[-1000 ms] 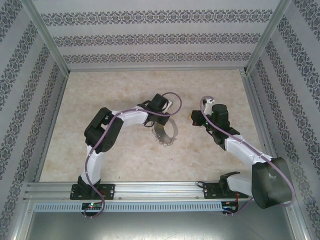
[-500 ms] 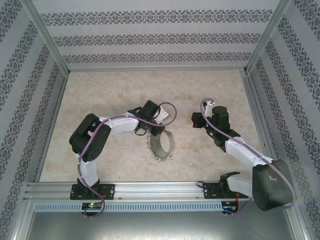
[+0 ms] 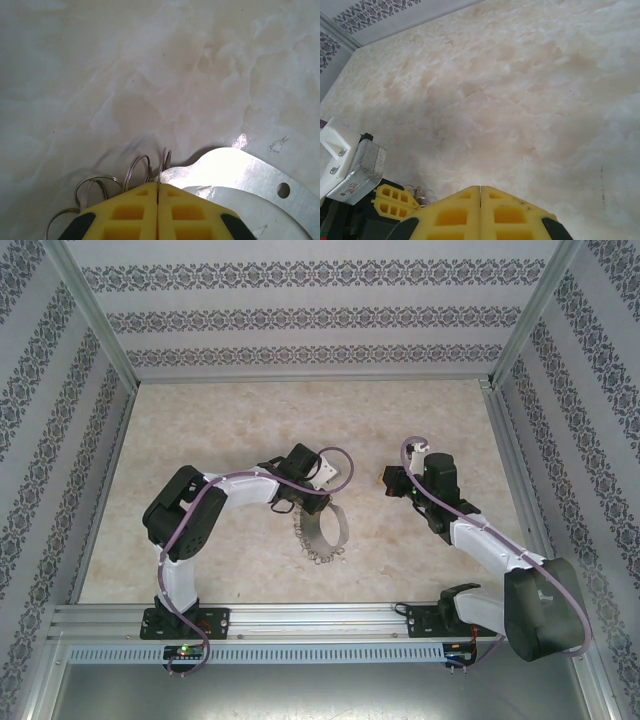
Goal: Put the keys on the keyring
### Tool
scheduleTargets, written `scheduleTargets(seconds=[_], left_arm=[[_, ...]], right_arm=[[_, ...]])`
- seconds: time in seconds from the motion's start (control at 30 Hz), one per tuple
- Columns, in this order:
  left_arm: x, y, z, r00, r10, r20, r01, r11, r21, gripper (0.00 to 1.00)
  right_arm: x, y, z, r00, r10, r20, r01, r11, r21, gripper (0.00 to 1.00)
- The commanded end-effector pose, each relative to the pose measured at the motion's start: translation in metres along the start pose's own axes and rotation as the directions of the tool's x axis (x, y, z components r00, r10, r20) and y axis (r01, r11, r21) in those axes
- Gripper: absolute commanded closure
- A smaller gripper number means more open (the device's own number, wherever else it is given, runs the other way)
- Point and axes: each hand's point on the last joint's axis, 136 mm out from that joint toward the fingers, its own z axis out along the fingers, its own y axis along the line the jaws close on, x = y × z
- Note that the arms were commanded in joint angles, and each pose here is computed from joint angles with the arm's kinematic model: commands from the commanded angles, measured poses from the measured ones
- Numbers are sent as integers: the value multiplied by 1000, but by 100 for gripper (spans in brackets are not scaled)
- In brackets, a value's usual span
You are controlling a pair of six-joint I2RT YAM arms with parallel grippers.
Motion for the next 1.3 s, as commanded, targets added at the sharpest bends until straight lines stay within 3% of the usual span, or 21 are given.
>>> scheduleTargets(seconds=[0.0,0.37,1.07,1.27], left_arm=[[-5,-5,8,1000,-11,25,10,1000,22,88],[-16,-5,8,996,-30,83,29,999,20,82],[-2,5,16,998,-42,46,44,999,-27,80],[0,11,10,997,-40,70,45,996,-72,75]], right_arm=[[1,2,1,1000,-1,-1,1,1000,-17,100],[3,0,2,1000,-1,-5,1,1000,-12,100],[1,1,0,1000,-4,2,4,1000,-14,100],[1,1,0,1000,-6,3,6,1000,-14,100]])
